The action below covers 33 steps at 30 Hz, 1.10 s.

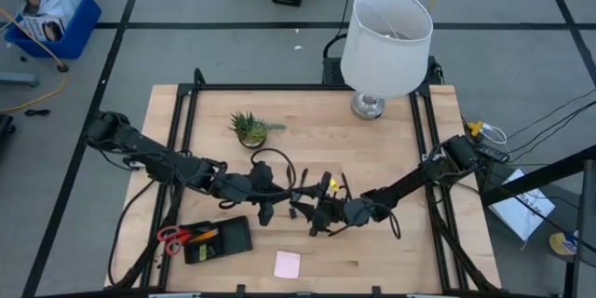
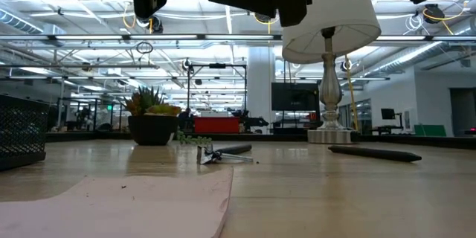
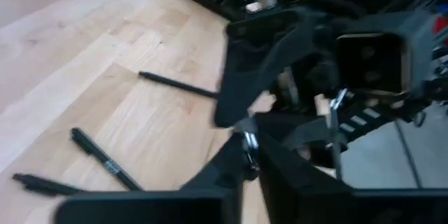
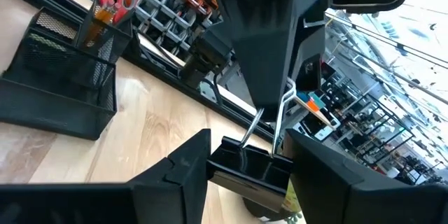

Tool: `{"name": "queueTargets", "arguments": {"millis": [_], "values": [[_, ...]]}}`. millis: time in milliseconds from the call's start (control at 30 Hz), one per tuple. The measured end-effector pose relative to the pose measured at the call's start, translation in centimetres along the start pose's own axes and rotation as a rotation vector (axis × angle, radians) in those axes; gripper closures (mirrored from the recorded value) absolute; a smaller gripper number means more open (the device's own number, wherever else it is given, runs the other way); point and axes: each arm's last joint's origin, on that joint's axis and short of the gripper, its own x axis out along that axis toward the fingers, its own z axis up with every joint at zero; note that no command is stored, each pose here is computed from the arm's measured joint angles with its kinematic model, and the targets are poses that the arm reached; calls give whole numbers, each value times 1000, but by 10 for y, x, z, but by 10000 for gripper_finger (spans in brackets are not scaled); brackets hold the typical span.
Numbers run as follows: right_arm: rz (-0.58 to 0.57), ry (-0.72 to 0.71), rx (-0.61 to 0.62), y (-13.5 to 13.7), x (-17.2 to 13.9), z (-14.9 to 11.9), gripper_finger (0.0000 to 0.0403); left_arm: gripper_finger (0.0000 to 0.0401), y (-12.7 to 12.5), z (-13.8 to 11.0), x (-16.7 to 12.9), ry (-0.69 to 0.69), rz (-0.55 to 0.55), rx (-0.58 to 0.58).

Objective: Pick and place office supplies into organizer
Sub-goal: Put the right binder clip into the bottom left section of the desk organizer

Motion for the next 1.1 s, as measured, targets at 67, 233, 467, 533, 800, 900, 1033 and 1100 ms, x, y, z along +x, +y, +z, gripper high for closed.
{"name": "queueTargets", "arguments": {"millis": [67, 233, 467, 533, 800, 900, 1033, 1100], "values": [[6, -4, -11, 1, -1, 1, 239, 388, 0, -1, 0, 5, 3, 9], [27, -29, -3, 6, -6, 5, 227, 386, 0, -2, 0, 15, -8, 28], [-25, 10, -12, 17, -22, 12, 210, 389, -11, -9, -6, 40, -59, 77], [-88, 64, -70, 20, -29, 12, 211, 391, -15, -13, -11, 77, -87, 92], [-330, 232, -57, 11, -53, 24, 222, 388, -30, -37, -32, 237, -143, 110], [-267, 156, 31, 4, -71, 26, 223, 395, -37, -46, -40, 272, -157, 138], [-237, 97, 177, -19, -104, 21, 228, 385, -44, -52, -47, 251, -162, 144], [-219, 63, 288, -31, -120, 16, 230, 386, -48, -57, -50, 260, -175, 163]]}}
